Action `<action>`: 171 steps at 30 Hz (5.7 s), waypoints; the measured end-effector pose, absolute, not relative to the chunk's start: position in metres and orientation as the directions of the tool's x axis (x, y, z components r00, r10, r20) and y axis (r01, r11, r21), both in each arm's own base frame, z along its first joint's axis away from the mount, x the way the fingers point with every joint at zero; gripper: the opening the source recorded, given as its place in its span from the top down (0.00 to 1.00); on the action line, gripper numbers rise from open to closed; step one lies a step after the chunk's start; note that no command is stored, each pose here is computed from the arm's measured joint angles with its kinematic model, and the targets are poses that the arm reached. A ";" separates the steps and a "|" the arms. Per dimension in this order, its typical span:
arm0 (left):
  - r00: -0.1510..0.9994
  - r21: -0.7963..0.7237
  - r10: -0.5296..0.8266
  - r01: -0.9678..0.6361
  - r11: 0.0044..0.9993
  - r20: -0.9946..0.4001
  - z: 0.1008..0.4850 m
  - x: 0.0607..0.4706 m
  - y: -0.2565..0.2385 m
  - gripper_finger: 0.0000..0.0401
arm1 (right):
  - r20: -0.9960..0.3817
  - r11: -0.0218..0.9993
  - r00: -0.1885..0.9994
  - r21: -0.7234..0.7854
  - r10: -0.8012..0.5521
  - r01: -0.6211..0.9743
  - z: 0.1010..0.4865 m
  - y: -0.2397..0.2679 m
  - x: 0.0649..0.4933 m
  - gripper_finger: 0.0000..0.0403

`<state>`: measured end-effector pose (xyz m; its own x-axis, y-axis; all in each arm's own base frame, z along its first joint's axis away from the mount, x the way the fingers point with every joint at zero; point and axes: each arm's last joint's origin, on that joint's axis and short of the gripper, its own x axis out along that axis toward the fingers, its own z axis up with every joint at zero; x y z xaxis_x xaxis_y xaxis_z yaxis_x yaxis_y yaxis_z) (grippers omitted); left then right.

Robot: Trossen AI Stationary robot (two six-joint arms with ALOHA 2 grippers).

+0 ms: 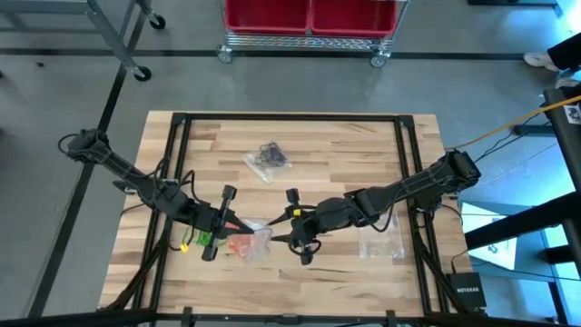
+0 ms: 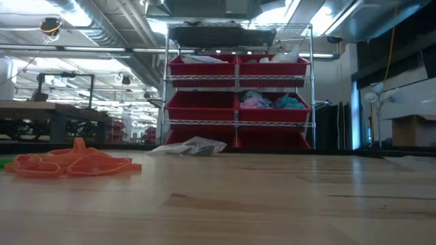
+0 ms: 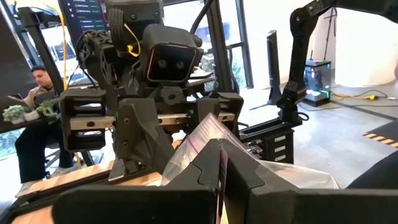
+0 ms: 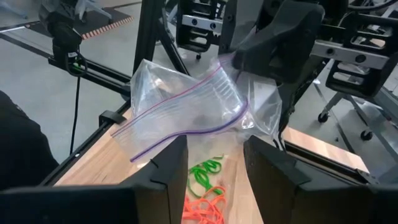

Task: Sort rubber bands
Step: Open the transparent zip bag

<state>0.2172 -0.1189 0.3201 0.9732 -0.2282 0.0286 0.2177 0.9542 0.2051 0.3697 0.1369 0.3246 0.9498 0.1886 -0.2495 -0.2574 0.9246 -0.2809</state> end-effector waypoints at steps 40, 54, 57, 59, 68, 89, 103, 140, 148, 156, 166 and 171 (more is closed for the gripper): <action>0.923 -0.184 -0.128 0.064 0.981 -0.362 0.323 0.206 -0.121 0.66 | -0.335 0.994 0.942 -0.099 0.020 -0.056 0.316 0.119 0.372 1.00; 0.911 -0.279 -0.090 -0.029 0.960 -0.401 0.328 0.181 -0.110 0.68 | -0.406 0.997 0.911 -0.075 -0.065 0.037 0.308 0.110 0.371 1.00; 0.938 -0.231 -0.044 -0.040 0.972 -0.345 0.330 0.191 -0.113 0.68 | -0.391 0.996 0.918 -0.077 -0.063 0.035 0.309 0.110 0.372 1.00; 0.948 -0.204 -0.024 -0.043 0.978 -0.316 0.329 0.199 -0.115 0.68 | -0.392 0.996 0.918 -0.078 -0.064 0.036 0.309 0.110 0.372 1.00; 0.943 -0.070 0.116 -0.145 0.987 -0.313 0.316 0.225 -0.111 0.68 | -0.400 0.996 0.914 -0.081 -0.063 0.033 0.308 0.110 0.371 1.00; 0.921 -0.015 0.152 -0.169 0.986 -0.359 0.309 0.231 -0.100 0.89 | -0.403 0.998 0.915 -0.067 -0.027 0.000 0.308 0.111 0.371 1.00; 0.923 -0.007 0.164 -0.177 0.984 -0.349 0.304 0.242 -0.101 0.93 | -0.415 0.998 0.910 -0.062 -0.010 -0.018 0.303 0.113 0.375 1.00; 0.875 0.005 0.180 -0.198 0.980 -0.449 0.293 0.223 -0.116 0.98 | -0.478 0.999 0.878 -0.006 -0.036 0.038 0.290 0.117 0.374 1.00; 0.877 -0.106 0.105 -0.174 0.979 -0.468 0.291 0.234 -0.109 0.80 | -0.474 0.999 0.880 -0.026 -0.036 0.027 0.291 0.117 0.375 1.00; 0.871 -0.085 0.140 -0.202 0.976 -0.471 0.285 0.246 -0.102 0.67 | -0.475 1.000 0.880 -0.026 -0.016 0.004 0.291 0.118 0.375 1.00; 0.885 -0.065 0.102 -0.147 0.987 -0.453 0.284 0.257 -0.099 0.73 | -0.463 0.999 0.886 -0.019 0.020 -0.032 0.292 0.119 0.376 1.00; 0.883 -0.031 0.110 -0.139 0.990 -0.457 0.282 0.258 -0.100 0.82 | -0.461 0.999 0.887 -0.018 0.020 -0.032 0.292 0.119 0.376 1.00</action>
